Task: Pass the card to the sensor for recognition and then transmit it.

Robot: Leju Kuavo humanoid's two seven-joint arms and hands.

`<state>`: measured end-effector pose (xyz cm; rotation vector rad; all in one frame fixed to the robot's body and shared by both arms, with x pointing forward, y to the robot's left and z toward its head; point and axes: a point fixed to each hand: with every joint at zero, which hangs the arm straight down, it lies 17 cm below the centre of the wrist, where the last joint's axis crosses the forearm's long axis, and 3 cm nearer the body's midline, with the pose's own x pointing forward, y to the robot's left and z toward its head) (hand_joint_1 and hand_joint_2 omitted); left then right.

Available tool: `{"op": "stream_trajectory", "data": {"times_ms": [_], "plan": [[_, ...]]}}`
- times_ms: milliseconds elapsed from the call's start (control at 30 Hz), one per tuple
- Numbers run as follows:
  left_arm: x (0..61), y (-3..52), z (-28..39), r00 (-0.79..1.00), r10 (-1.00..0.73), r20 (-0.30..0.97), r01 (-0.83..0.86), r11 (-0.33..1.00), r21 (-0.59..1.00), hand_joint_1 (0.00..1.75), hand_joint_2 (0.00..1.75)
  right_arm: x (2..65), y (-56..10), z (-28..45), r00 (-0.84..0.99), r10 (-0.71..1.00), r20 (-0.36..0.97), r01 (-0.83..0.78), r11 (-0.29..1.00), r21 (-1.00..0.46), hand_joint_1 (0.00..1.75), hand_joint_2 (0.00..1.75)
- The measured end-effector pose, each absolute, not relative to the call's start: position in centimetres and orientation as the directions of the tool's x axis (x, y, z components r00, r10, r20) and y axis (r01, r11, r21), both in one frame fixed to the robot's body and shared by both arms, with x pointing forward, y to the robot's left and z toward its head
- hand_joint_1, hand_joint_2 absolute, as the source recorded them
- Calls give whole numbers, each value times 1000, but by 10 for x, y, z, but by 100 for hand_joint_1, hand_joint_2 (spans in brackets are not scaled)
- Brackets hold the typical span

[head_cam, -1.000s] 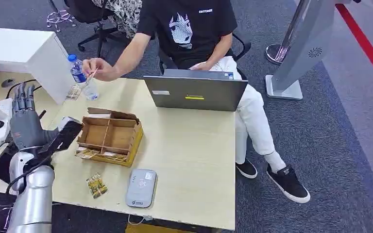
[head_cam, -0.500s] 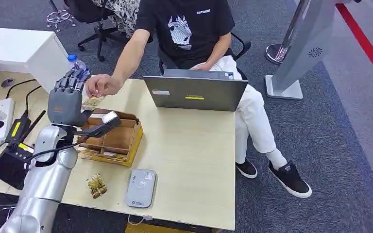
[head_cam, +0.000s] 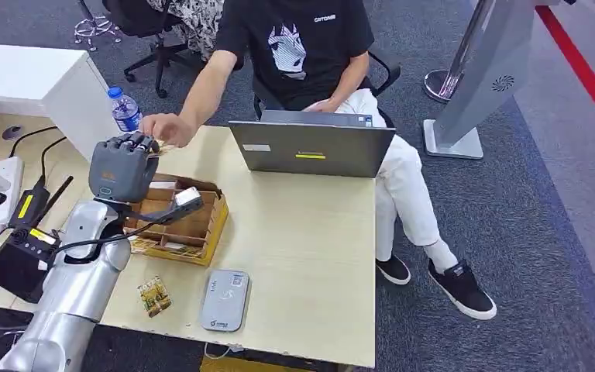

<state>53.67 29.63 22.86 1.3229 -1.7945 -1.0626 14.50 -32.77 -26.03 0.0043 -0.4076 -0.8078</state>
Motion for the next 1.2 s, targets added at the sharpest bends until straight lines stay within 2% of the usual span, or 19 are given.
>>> {"op": "stream_trajectory", "data": {"times_ms": [467,667,767,833,867,933,1033,1200], "plan": [[536,296,231,-274,-961,44,-438,166,884,175,175,144,-328,-261,619,-701,353,701,696,152,0,175],[524,290,232,-305,-950,72,-462,213,861,175,175,143,-329,-261,623,-697,355,701,699,143,0,175],[511,277,231,-364,-924,119,-451,286,845,175,175,144,-330,-261,616,-700,360,705,694,144,0,175],[496,252,213,-479,-848,224,-316,406,858,175,175,144,-332,-260,605,-706,367,712,687,147,0,175],[478,229,192,-560,-771,304,-173,468,867,175,175,144,-332,-260,601,-708,371,714,684,150,0,175],[438,192,156,-645,-653,396,22,503,864,175,175,143,-333,-260,595,-713,372,718,679,154,0,175],[393,167,140,-697,-548,463,127,541,831,175,175,143,-333,-259,589,-716,374,721,675,157,0,175],[345,154,137,-739,-439,511,234,545,805,175,175,141,-335,-260,578,-725,375,731,664,157,0,175]]}}
